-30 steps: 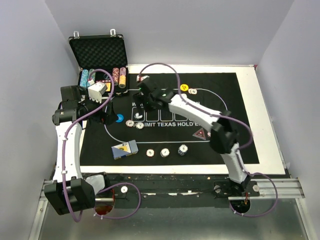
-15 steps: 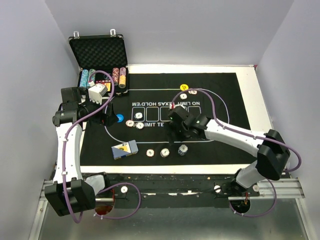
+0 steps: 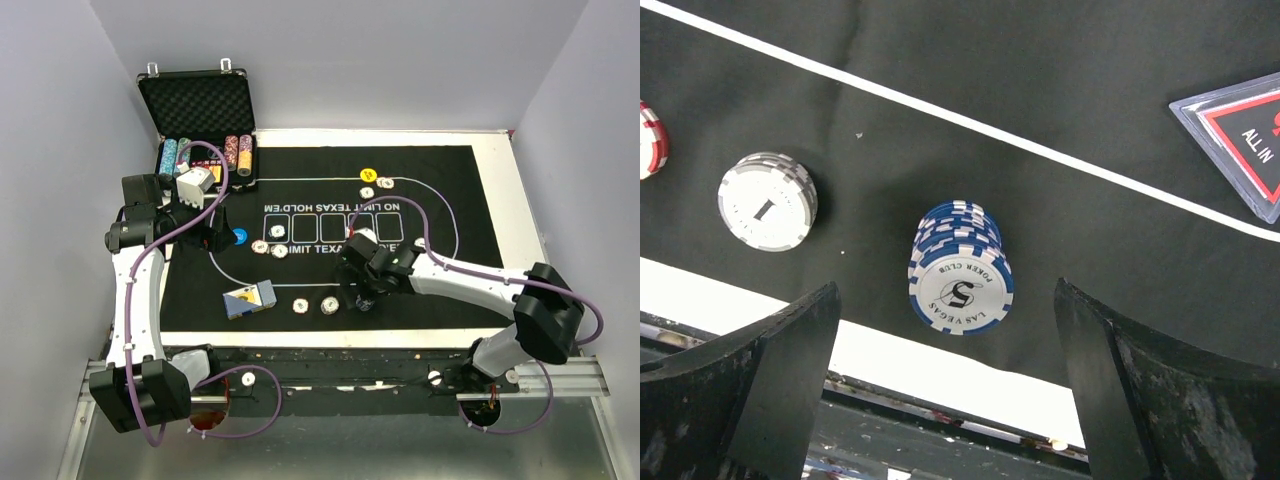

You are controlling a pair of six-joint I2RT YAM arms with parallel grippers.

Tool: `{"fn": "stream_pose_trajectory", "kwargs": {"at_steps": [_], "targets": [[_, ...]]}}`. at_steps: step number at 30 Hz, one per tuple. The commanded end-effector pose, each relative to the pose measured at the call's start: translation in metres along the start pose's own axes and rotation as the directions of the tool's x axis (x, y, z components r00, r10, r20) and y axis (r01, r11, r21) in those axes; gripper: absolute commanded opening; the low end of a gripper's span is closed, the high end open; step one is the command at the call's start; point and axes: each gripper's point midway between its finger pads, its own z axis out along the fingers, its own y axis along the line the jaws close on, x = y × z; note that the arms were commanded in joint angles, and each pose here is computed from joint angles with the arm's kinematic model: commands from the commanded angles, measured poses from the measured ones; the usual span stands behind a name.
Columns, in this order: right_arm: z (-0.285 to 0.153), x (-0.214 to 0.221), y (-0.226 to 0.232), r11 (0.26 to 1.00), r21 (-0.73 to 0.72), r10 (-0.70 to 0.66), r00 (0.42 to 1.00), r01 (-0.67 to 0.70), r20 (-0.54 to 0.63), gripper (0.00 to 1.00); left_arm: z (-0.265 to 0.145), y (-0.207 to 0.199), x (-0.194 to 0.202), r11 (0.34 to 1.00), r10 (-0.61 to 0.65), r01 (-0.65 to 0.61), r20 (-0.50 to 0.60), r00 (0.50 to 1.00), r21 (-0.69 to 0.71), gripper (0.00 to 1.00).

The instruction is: Distribute texas hold em gaming equipment

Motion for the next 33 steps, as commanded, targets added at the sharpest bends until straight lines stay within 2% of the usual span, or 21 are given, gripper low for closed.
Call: {"fn": "stream_pose_trajectory", "kwargs": {"at_steps": [1, 14, 21, 28, 33], "targets": [[0.014, 0.003, -0.003, 0.999, 0.037, 0.018, 1.000, -0.019, 0.011, 0.92, -0.004, -0.002, 0.000, 1.000, 0.004, -0.004, 0.014, 1.000, -0.001, 0.99], [0.039, 0.015, -0.004, 0.998, 0.055, 0.015, 1.000, -0.014, -0.016, 0.72, -0.005, -0.001, -0.001, 1.000, 0.009, -0.009, 0.015, 1.000, -0.008, 0.99], [0.036, 0.014, -0.006, 0.998, 0.065, 0.020, 1.000, -0.020, -0.007, 0.48, -0.005, -0.001, -0.003, 1.000, 0.013, -0.013, 0.016, 1.000, -0.010, 0.99], [0.022, 0.006, -0.007, 0.998, 0.060, 0.026, 1.000, -0.027, 0.017, 0.39, -0.005, -0.001, -0.002, 1.000, 0.013, -0.013, 0.013, 1.000, -0.007, 0.99], [0.003, -0.009, -0.006, 0.998, 0.051, 0.035, 0.998, -0.038, 0.055, 0.38, -0.004, -0.001, -0.001, 1.000, 0.010, -0.010, 0.012, 1.000, -0.006, 0.99]]}}
